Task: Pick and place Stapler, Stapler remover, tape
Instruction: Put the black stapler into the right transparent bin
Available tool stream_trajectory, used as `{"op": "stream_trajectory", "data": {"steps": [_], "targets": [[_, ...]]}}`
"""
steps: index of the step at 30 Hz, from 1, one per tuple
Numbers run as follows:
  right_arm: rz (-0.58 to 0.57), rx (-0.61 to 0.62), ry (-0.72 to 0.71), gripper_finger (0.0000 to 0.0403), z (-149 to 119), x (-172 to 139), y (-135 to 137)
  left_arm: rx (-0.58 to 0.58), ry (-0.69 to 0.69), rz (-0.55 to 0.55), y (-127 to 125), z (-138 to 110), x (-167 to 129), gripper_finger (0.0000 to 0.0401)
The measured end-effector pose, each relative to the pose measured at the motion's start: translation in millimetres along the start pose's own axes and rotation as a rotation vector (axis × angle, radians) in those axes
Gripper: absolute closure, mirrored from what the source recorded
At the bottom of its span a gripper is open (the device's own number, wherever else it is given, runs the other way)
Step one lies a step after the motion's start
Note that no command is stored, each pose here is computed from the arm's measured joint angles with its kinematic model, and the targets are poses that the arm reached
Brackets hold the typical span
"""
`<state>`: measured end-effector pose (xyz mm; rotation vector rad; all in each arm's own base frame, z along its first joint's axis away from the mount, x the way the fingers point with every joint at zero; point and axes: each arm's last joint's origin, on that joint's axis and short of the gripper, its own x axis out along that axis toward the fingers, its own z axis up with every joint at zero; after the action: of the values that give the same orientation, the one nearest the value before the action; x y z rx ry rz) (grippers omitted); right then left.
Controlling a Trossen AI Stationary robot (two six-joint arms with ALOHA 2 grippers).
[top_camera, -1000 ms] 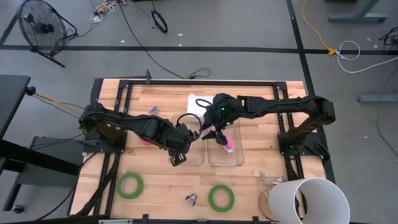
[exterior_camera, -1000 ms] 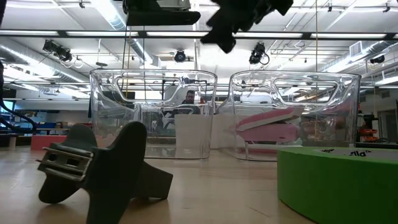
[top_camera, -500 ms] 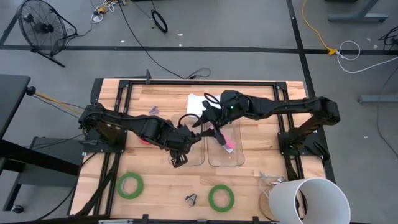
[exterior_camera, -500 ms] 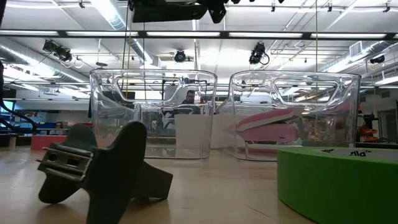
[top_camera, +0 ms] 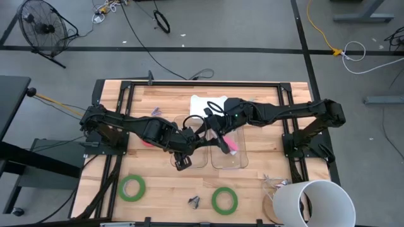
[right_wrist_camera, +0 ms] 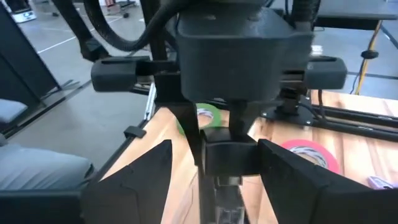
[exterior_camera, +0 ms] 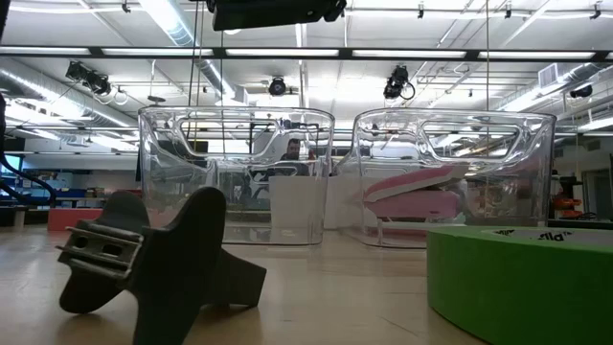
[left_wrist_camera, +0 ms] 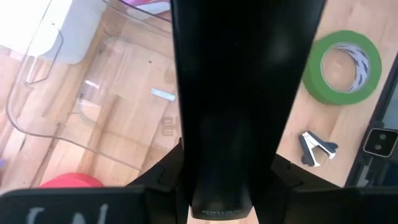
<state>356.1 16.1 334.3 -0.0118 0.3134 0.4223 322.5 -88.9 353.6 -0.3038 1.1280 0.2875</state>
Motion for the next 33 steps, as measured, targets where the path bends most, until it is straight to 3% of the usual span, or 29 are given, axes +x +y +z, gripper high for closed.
{"op": "stream_trajectory", "data": {"steps": [15, 18, 22, 30, 33], "targets": [[-0.077, -0.028, 0.008, 0.0172, -5, 15, 6, 0.037, -0.032, -0.024, -2, 3, 0, 0.0276], [-0.102, -0.033, -0.002, 0.0198, -5, 17, 5, 0.038, -0.035, -0.026, -3, 3, 0, 0.0276], [-0.098, -0.031, -0.004, 0.0292, -5, 18, 5, 0.05, -0.032, -0.019, -2, 3, 0, 0.0276], [-0.098, -0.037, -0.005, 0.0293, -5, 18, 5, 0.043, -0.043, -0.007, -2, 3, 0, 0.0276], [-0.1, -0.043, -0.003, 0.0293, -5, 18, 5, 0.029, -0.045, -0.005, -2, 3, 0, 0.0255]]}}
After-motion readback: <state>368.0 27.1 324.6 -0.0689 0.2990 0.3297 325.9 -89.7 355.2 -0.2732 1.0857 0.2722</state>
